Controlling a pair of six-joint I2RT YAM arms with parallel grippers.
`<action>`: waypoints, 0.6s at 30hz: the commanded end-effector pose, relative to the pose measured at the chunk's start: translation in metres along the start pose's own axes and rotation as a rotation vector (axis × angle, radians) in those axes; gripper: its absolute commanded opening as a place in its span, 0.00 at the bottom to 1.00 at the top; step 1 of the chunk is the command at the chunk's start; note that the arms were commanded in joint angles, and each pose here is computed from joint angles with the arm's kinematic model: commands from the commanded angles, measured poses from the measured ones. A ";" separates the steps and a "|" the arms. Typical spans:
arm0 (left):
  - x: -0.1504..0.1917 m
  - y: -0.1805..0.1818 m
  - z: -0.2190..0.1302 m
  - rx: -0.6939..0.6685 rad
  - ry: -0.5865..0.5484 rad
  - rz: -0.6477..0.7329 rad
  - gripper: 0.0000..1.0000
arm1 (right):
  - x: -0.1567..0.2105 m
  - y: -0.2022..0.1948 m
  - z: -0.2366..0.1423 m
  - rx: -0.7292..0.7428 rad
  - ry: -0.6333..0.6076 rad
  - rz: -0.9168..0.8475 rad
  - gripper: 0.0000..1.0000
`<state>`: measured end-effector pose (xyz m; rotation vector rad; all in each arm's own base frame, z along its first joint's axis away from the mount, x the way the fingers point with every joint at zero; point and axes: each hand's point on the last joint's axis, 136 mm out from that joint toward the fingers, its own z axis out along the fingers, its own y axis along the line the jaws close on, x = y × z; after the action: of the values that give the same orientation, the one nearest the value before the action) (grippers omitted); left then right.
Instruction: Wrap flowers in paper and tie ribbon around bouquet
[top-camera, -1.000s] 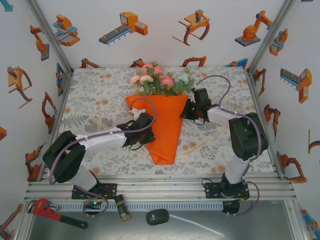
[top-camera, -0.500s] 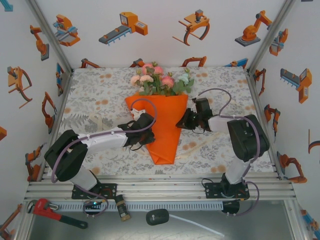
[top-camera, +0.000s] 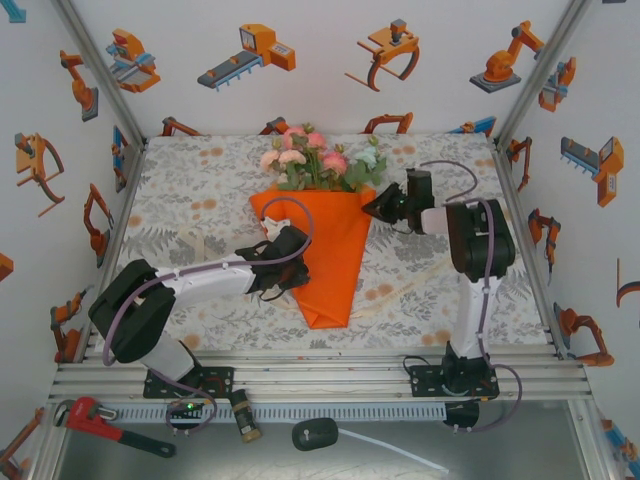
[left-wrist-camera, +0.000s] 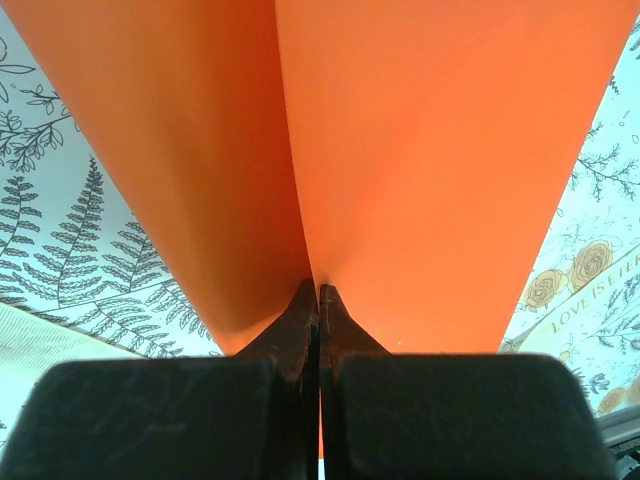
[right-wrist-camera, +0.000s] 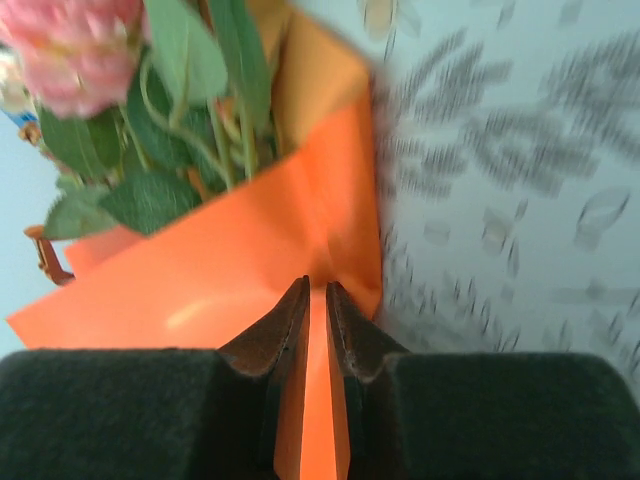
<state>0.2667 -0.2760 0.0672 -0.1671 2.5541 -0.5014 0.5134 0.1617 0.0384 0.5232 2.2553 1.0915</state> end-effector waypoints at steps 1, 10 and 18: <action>0.002 0.007 -0.002 -0.027 0.009 -0.007 0.00 | -0.029 -0.025 0.007 0.054 -0.057 0.025 0.19; 0.001 0.003 0.002 -0.006 0.016 -0.008 0.00 | -0.020 0.040 -0.052 -0.084 -0.050 -0.050 0.22; 0.001 0.003 0.007 -0.001 0.029 -0.020 0.00 | 0.158 0.048 -0.124 -0.044 0.165 -0.139 0.10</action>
<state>0.2682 -0.2752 0.0650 -0.1767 2.5689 -0.5158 0.3679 0.1944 0.1167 0.3062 2.2400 1.1773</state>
